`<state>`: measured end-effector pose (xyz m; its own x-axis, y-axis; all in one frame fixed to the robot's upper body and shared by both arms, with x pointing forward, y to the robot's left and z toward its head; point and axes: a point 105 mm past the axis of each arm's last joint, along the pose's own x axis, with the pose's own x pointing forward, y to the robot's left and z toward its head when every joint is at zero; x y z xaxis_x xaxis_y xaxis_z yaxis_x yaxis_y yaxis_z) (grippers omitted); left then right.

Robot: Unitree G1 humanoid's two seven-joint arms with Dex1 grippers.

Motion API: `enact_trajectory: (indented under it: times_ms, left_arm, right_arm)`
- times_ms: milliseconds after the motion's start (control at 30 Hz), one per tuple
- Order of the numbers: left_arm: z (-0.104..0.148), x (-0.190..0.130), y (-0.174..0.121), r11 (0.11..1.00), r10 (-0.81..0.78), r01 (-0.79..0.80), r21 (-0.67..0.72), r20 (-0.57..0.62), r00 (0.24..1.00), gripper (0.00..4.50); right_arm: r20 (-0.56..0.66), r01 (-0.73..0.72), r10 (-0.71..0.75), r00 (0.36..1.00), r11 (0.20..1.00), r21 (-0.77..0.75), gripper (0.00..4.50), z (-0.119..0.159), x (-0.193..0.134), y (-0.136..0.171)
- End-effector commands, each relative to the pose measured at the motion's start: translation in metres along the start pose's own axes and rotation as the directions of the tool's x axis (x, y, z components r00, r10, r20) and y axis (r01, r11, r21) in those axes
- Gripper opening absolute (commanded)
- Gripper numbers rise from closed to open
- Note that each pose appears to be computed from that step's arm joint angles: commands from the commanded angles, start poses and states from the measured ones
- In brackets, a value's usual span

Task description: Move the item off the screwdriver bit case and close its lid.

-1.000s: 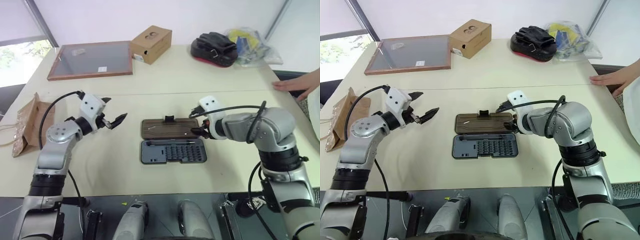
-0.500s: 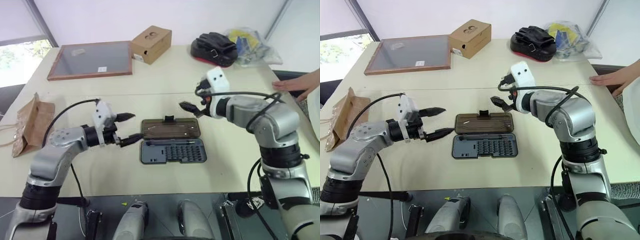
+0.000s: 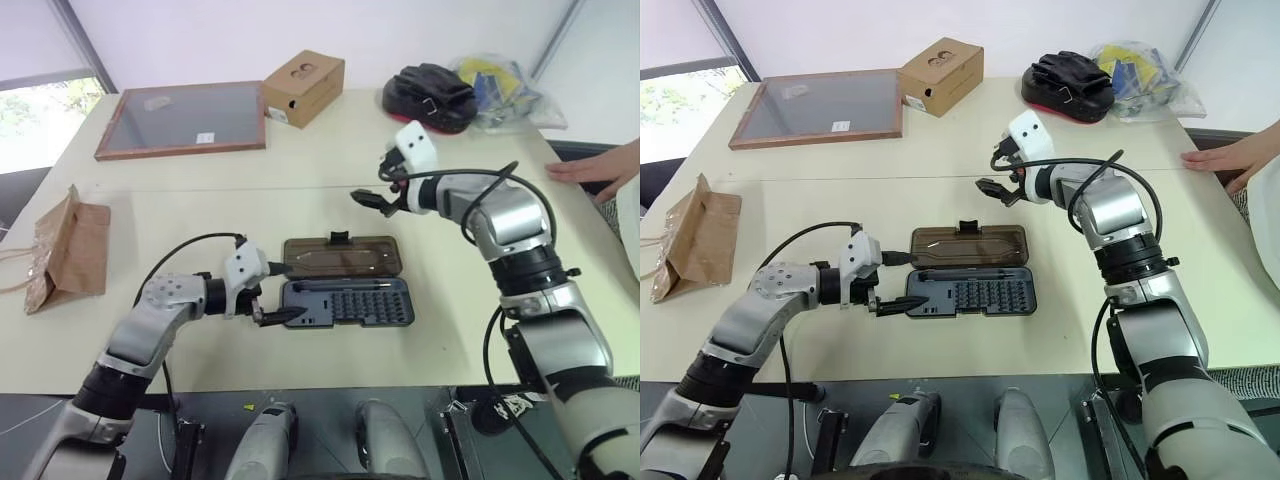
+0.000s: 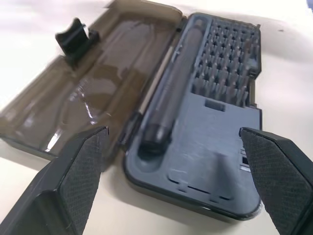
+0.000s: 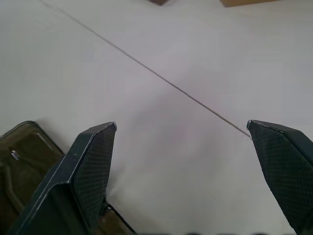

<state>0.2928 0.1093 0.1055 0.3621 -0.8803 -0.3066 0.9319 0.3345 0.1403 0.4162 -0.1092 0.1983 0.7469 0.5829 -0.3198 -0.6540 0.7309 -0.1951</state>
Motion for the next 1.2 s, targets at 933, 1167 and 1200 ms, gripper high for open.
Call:
enact_trajectory:
  times_ms: [933, 1167, 1200]
  left_arm:
    - [0.009, 0.001, -0.007, 0.992, -0.127, 0.126, 0.024, 0.022, 0.992, 0.02]
    - [-0.007, 0.008, -0.010, 0.983, -0.179, 0.181, 0.041, -0.051, 0.982, 0.02]
    - [-0.008, 0.008, -0.010, 0.981, -0.185, 0.187, 0.044, -0.056, 0.981, 0.02]
  right_arm:
    - [-0.030, -0.014, 0.012, 0.999, 0.999, -0.046, 4.50, -0.003, -0.002, -0.003]
    - [-0.174, -0.089, 0.060, 0.983, 0.983, -0.163, 4.50, -0.012, -0.012, -0.022]
    - [-0.186, -0.105, 0.070, 0.980, 0.978, -0.182, 4.50, -0.012, -0.013, -0.024]
